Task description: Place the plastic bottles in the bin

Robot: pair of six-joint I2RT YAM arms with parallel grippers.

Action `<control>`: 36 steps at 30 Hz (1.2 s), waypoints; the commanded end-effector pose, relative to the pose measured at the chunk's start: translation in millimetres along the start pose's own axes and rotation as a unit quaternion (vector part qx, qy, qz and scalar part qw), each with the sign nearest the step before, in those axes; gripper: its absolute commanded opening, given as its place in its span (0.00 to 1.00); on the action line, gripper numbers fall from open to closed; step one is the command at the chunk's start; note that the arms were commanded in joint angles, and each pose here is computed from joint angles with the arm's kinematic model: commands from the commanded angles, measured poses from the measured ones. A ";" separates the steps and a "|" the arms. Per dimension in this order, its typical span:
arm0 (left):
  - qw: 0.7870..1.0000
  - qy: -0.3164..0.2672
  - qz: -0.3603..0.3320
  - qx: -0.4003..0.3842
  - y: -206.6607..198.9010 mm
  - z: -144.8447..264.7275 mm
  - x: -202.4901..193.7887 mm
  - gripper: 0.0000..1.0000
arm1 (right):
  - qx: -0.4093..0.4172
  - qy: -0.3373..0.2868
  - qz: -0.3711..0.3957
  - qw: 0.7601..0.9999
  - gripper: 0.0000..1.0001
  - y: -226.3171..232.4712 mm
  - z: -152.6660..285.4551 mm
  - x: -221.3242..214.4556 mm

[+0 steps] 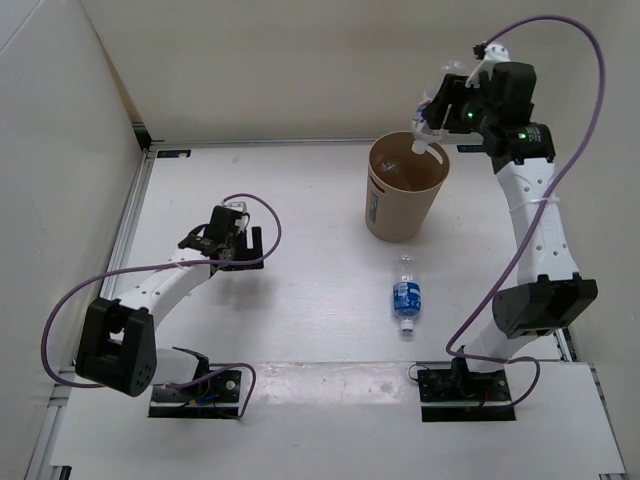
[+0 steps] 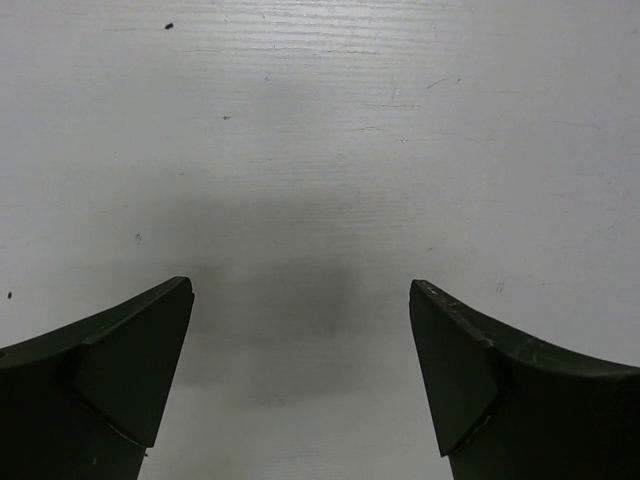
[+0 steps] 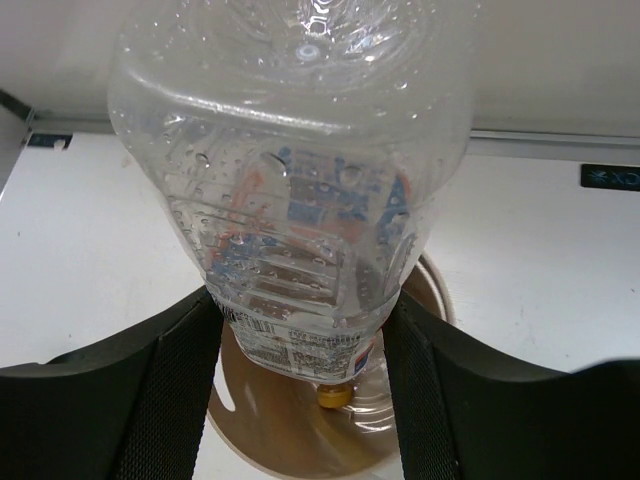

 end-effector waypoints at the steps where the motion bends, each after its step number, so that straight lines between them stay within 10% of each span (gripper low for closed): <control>1: 0.999 -0.035 0.010 -0.002 -2.0 15.0 11.9 1.00 | 0.009 -0.031 0.043 0.999 0.00 12.9 -6.4 12.1; 12: 0.999 -0.032 0.025 0.007 3.7 19.6 -4.9 1.00 | 0.011 -0.008 0.068 0.998 0.08 14.2 -10.2 -8.0; 20: 0.999 -0.034 0.014 0.012 4.0 20.2 1.0 1.00 | -0.013 -0.030 0.086 0.996 0.90 20.4 -5.6 0.4; 28: 0.999 -0.026 0.003 0.021 9.0 21.7 -7.8 1.00 | -0.228 -0.131 0.163 0.951 0.90 7.3 14.2 42.1; 36: 0.999 -0.026 0.006 0.022 9.7 22.0 -9.3 1.00 | -0.225 -0.118 0.093 0.963 0.90 -32.1 35.8 50.5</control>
Point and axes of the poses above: each gripper's point midway between its finger pads, its own z axis back along the fingers, its own y axis along the line the jaws close on, x = y × z, the point moved 6 cm from there along z, back along the fingers, and after that the axes turned 2 degrees about -z, right-handed, at the moved point
